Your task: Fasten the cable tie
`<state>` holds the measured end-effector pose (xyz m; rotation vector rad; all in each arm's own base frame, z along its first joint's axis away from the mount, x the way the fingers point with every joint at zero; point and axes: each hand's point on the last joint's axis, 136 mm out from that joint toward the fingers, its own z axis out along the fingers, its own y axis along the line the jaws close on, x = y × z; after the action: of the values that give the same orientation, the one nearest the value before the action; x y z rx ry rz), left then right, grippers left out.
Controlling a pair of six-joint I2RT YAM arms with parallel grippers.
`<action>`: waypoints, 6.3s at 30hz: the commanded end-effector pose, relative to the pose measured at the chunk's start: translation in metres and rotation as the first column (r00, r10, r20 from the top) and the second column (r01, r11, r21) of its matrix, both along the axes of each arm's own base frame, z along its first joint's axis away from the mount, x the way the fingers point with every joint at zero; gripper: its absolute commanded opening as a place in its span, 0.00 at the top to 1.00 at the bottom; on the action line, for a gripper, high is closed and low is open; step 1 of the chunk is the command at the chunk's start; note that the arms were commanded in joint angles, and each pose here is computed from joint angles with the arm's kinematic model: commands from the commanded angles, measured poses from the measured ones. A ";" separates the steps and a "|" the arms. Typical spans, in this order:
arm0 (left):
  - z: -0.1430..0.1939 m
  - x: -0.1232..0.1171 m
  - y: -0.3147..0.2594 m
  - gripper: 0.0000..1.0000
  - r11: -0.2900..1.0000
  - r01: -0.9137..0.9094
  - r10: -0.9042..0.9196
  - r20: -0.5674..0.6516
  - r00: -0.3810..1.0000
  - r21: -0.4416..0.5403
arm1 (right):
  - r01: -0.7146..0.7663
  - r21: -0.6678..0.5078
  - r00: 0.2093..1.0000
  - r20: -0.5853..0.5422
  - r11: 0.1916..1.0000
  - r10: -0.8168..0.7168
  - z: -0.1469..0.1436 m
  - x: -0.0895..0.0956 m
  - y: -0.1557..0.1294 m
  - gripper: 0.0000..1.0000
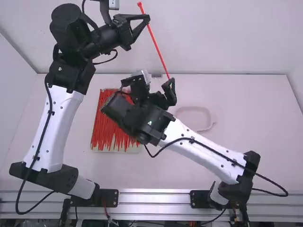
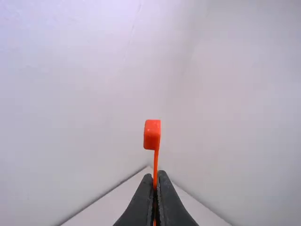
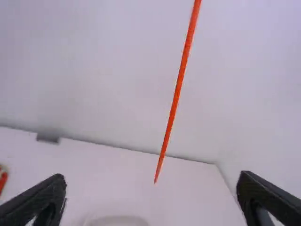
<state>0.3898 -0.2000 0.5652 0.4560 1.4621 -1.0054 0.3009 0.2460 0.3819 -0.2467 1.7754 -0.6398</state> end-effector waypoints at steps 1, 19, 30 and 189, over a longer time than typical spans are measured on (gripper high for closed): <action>0.005 -0.003 0.012 0.98 1.000 0.002 -0.002 0.032 0.999 0.014 | -0.063 0.118 0.998 0.009 0.991 0.063 0.028 -0.020 -0.011 0.01; -0.009 -0.051 0.002 0.98 0.940 0.330 -0.332 0.017 0.943 0.088 | -0.644 0.337 0.732 0.009 0.687 0.682 0.109 -0.108 -0.044 0.01; 0.001 -0.100 -0.019 0.98 0.821 0.551 -0.567 0.096 0.818 0.150 | -0.835 0.314 0.504 0.104 0.452 0.857 0.139 -0.126 -0.055 0.01; -0.106 0.017 0.030 0.98 0.973 0.216 -0.231 -0.332 0.914 -0.084 | -0.994 -0.082 -0.041 -0.307 -0.069 0.951 0.020 -0.016 -0.042 0.01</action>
<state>0.4091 -0.1754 0.4621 0.4833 1.6844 -1.2667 0.2771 0.2089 0.4048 -1.6168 1.1837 0.5247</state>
